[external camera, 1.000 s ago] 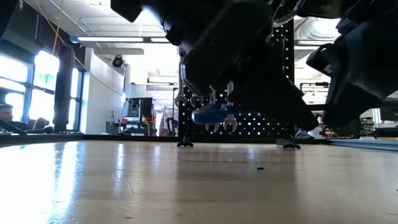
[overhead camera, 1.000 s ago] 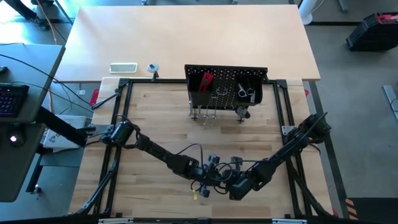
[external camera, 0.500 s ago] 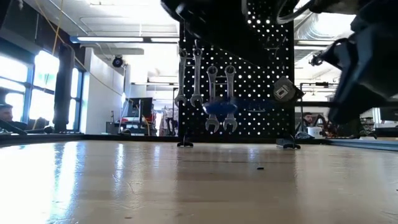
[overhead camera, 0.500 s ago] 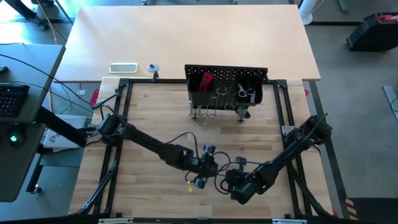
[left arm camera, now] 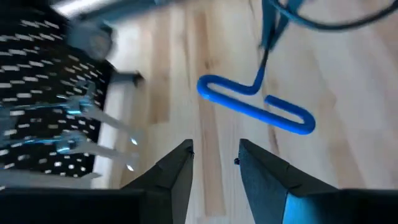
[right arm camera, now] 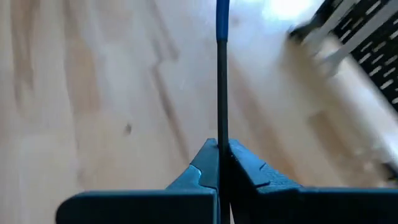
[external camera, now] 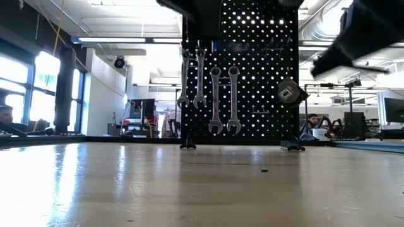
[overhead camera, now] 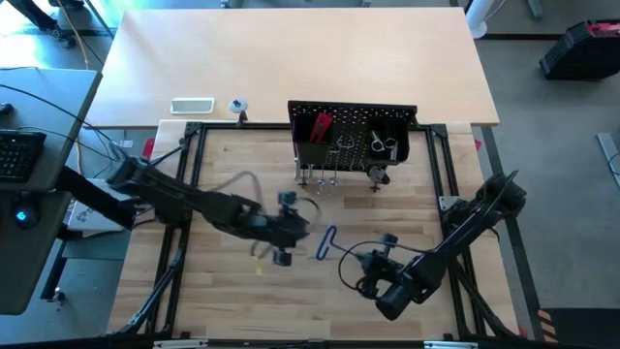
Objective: Hang tools onto peg board
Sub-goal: Put the pick tool into the peg board
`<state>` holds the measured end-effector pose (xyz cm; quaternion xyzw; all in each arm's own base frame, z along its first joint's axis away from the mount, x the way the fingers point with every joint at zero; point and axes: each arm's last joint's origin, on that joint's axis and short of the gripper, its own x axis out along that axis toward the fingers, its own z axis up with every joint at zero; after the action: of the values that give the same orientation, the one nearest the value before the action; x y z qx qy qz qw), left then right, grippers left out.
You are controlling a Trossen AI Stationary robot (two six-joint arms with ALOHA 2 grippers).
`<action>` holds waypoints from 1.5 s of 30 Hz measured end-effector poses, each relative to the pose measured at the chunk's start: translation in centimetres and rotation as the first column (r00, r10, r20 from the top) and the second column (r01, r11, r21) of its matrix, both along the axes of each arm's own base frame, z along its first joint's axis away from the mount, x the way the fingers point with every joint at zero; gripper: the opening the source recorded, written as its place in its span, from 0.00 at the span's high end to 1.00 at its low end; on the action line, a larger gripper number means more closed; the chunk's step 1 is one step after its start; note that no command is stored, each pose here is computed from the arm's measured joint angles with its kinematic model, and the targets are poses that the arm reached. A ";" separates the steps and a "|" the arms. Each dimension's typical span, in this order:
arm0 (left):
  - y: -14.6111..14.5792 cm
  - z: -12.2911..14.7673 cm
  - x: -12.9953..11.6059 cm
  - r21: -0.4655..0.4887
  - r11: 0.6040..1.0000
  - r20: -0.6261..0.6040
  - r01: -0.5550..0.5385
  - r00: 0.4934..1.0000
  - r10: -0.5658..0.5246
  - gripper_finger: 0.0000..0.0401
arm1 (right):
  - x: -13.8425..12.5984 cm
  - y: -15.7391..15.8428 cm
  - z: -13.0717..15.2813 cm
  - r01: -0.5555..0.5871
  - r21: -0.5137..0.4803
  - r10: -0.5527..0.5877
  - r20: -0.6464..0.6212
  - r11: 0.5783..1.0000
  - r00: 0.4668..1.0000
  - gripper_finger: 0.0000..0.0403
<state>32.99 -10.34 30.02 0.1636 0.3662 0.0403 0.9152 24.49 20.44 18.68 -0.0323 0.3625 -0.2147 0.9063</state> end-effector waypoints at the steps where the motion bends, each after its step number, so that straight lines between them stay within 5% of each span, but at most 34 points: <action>1: 0.3 0.5 -0.8 -0.021 1.000 0.049 -0.010 0.999 0.011 0.70 | -0.2 0.1 0.3 0.008 -0.018 -0.008 0.033 1.000 0.999 1.00; 4: 1.1 1.6 -3.1 -0.107 0.994 0.264 -0.002 0.964 0.031 0.70 | -0.7 0.2 1.1 0.025 -0.086 -0.015 0.118 0.996 0.993 1.00; 10: 2.3 -1.0 -6.1 -0.264 0.961 0.603 0.077 0.791 0.103 0.70 | -0.8 0.1 2.0 0.077 -0.220 -0.020 0.250 0.973 0.968 1.00; 18: 3.3 -5.1 -6.5 -0.460 0.868 0.746 0.185 0.612 0.265 0.70 | 0.4 -0.9 2.5 0.166 -0.352 -0.042 0.334 0.921 0.942 1.00; 25: 2.7 -7.6 -4.4 -0.532 0.830 0.716 0.166 0.611 0.338 0.68 | 1.9 -1.6 3.0 0.189 -0.414 -0.048 0.328 0.890 0.944 1.00; 33: 2.8 -7.4 -3.8 -0.512 0.800 0.805 0.313 0.499 0.320 0.59 | 2.4 -1.6 3.2 0.174 -0.435 -0.033 0.312 0.884 0.949 1.00; 45: 2.4 -6.8 -2.1 -0.523 0.801 0.758 0.293 0.590 0.279 0.58 | 2.7 -1.9 3.3 0.195 -0.433 -0.049 0.324 0.880 0.945 1.00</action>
<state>30.86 -7.89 23.23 -0.1693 -0.0969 -0.0117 0.9807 27.15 18.55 21.95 -0.1893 0.1591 -0.3541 0.9019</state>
